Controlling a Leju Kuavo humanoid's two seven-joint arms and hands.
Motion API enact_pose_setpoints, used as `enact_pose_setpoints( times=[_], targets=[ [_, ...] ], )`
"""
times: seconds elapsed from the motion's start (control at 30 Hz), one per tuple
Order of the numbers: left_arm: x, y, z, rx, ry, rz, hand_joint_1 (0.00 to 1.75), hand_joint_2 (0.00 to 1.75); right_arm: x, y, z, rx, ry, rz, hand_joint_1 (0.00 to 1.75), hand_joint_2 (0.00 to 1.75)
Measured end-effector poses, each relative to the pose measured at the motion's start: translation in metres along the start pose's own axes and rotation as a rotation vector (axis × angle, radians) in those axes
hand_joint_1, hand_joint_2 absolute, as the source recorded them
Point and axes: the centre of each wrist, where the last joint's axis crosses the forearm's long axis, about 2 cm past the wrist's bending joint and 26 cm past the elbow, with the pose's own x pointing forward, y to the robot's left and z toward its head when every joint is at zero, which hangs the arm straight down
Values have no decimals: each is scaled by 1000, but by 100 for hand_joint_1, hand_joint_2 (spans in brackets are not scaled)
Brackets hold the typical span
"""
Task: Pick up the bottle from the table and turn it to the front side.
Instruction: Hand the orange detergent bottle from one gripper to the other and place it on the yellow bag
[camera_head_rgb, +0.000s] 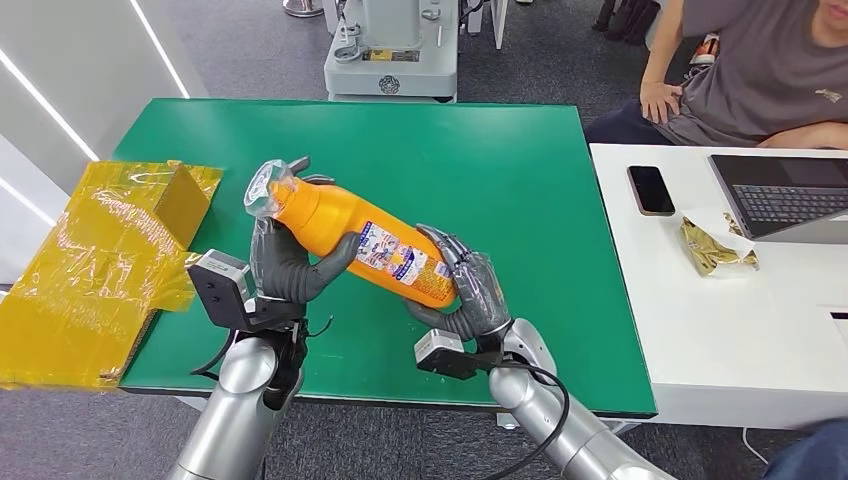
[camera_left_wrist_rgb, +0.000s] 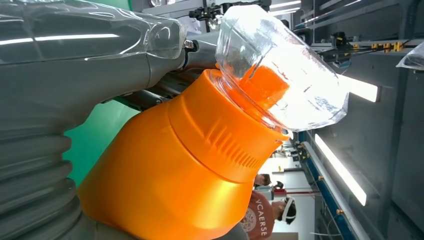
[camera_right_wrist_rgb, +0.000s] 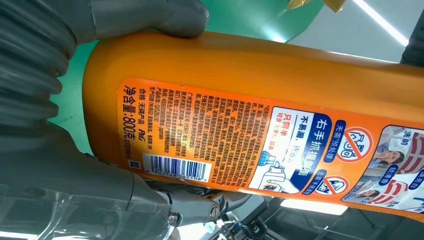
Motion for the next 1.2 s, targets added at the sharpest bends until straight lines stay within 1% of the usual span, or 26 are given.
enact_pose_setpoints(
  times=[0.17, 0.2, 0.3, 0.33, 0.57, 0.73, 0.83, 1.0, 1.1, 1.2],
  targets=[
    [-1, 0, 1, 0, 11, 3, 175, 175, 0, 1, 3, 4, 7, 4, 175, 175],
    [-1, 0, 1, 0, 13, 4, 175, 175, 0, 1, 3, 4, 7, 6, 161, 175],
    [-1, 0, 2, 0, 18, 6, 175, 175, 0, 2, 4, 1, 6, 15, 30, 175],
    [-2, 0, 3, 0, 19, 7, 175, 175, 0, 2, 5, -3, 5, 19, 0, 175],
    [-4, -2, 9, 6, 38, 9, 175, 175, 5, 5, 5, -51, -6, 55, 0, 175],
    [-5, -3, 10, 13, 41, 5, 175, 175, 13, 9, 11, -102, -20, 76, 0, 175],
    [-6, -3, 11, 19, 47, 0, 175, 175, 24, 15, 16, -147, -41, 55, 0, 175],
    [-9, -2, 13, 37, 62, -15, 175, 175, 52, 26, 24, -209, -80, -14, 0, 175],
    [-10, -2, 14, 45, 67, -29, 175, 175, 62, 29, 26, -232, -88, -38, 0, 175],
    [-11, 0, 15, 76, 60, -120, 175, 175, 70, 31, 28, -251, -89, -60, 0, 175]
  ],
)
